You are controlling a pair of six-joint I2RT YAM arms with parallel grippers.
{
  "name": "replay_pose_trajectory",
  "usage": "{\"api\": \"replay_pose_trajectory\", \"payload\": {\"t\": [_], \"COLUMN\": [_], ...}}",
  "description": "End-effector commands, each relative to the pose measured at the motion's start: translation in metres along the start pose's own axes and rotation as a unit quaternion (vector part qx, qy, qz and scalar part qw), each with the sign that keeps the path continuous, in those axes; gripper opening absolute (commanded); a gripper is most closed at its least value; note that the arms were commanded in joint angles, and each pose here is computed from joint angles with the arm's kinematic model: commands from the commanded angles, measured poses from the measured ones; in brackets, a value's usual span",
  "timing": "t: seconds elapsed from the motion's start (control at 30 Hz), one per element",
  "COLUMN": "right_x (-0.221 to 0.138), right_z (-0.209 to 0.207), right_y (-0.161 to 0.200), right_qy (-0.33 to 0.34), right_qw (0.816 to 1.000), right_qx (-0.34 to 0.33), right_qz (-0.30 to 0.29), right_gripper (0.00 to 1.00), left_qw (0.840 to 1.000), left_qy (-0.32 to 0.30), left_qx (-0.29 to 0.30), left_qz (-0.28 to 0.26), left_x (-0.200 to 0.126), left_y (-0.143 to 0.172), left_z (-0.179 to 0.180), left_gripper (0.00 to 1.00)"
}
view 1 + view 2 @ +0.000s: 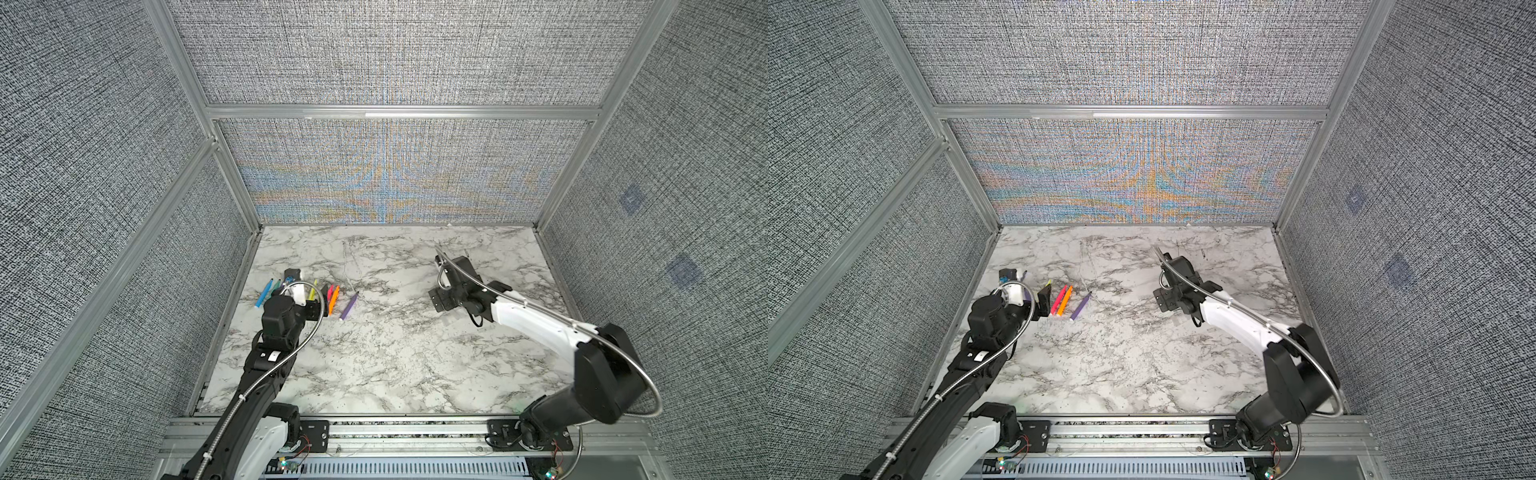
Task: Remove pen caps from pens
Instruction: Place the pen cap at the center of the table, then reset both arms
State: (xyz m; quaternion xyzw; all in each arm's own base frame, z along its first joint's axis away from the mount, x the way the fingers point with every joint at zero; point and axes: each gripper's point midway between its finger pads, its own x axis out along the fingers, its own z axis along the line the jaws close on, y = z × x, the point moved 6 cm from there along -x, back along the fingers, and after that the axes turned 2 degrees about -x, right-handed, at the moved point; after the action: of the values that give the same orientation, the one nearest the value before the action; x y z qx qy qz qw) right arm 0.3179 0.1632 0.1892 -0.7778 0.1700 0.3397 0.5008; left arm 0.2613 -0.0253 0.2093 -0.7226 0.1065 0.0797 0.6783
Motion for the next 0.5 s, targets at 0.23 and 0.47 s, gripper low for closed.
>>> {"api": "replay_pose_trajectory", "payload": {"t": [0.23,0.47], "right_x": [-0.060,-0.060], "right_z": [-0.103,-0.117], "right_y": [0.069,0.107], "right_qy": [0.196,0.235], "right_qw": [0.949,0.919], "right_qx": [0.164,0.193], "right_qz": [-0.182,-0.251], "right_gripper": [0.99,0.99], "left_qw": [0.978,0.991], "left_qy": [-0.089,-0.014], "left_qx": [-0.024,0.014], "left_qz": [-0.190,-0.133], "left_x": [-0.003,0.045], "left_y": [0.008,0.020], "left_z": [0.035,0.021], "left_gripper": [0.97,0.97]}}
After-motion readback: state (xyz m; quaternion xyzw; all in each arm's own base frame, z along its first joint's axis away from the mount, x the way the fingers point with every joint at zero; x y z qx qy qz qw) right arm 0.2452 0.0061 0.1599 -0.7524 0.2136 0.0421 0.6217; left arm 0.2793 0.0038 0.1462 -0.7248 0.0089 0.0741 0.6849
